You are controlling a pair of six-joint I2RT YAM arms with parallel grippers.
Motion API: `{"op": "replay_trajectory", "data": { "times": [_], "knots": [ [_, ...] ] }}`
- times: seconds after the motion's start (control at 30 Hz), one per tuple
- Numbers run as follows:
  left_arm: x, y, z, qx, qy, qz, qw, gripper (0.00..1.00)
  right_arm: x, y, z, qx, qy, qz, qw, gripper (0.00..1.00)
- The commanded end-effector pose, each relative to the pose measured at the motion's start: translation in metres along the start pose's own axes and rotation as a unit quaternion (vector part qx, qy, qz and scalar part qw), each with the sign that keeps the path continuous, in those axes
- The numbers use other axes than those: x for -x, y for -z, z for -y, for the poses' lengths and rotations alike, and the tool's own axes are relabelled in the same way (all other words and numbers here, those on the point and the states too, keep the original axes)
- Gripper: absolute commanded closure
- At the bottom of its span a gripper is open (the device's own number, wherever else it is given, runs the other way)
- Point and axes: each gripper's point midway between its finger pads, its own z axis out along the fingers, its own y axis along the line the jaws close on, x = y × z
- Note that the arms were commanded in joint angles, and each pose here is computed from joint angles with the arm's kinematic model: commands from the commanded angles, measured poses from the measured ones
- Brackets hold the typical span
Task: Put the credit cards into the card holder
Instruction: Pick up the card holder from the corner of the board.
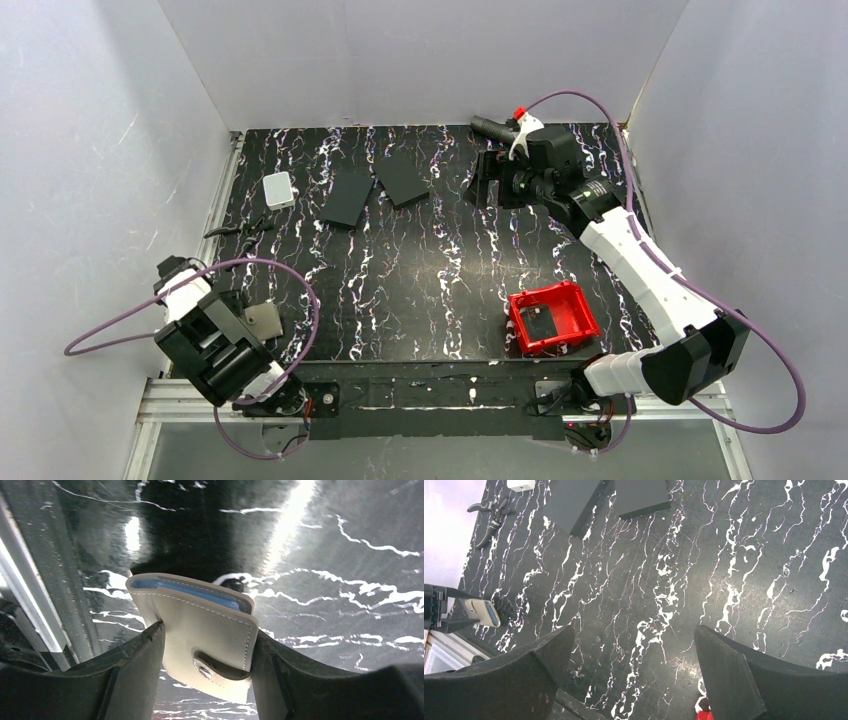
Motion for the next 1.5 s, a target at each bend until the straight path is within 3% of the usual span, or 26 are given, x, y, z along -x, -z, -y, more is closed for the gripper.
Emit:
{"op": "replay_trajectory", "data": {
  "times": [0.0,0.27,0.53,0.7,0.97,1.2,1.37,1.47],
  "knots": [
    [-0.004,0.017,0.032,-0.084,-0.045,-0.009,0.995,1.0,0.002,-0.003,-0.002,0.0,0.006,0.01,1.0,0.0],
    [-0.042,0.044,0.055,-0.153,-0.145,-0.034,0.977,1.0,-0.014,-0.01,0.0,-0.013,0.018,-0.004,1.0,0.0],
    [-0.106,0.054,0.062,-0.164,-0.254,-0.038,0.952,1.0,-0.052,-0.036,-0.018,-0.005,0.054,-0.042,0.998,0.0],
    [-0.143,0.067,0.057,-0.17,-0.303,-0.054,0.936,1.0,-0.09,-0.055,-0.06,0.052,0.118,-0.058,0.99,0.0],
    [-0.224,0.099,0.032,-0.17,-0.399,-0.083,0.897,1.0,-0.169,-0.076,-0.129,0.133,0.24,-0.089,0.958,0.0],
    [-0.266,0.096,0.013,-0.143,-0.439,-0.097,0.882,1.0,-0.186,-0.072,-0.145,0.182,0.226,-0.061,0.955,0.0],
    [-0.288,0.1,0.01,-0.137,-0.456,-0.104,0.873,1.0,-0.199,-0.075,-0.145,0.191,0.205,-0.058,0.958,0.15],
    [-0.296,0.102,0.011,-0.139,-0.466,-0.099,0.868,1.0,-0.202,-0.073,-0.149,0.199,0.201,-0.062,0.957,0.16]
  ]
}}
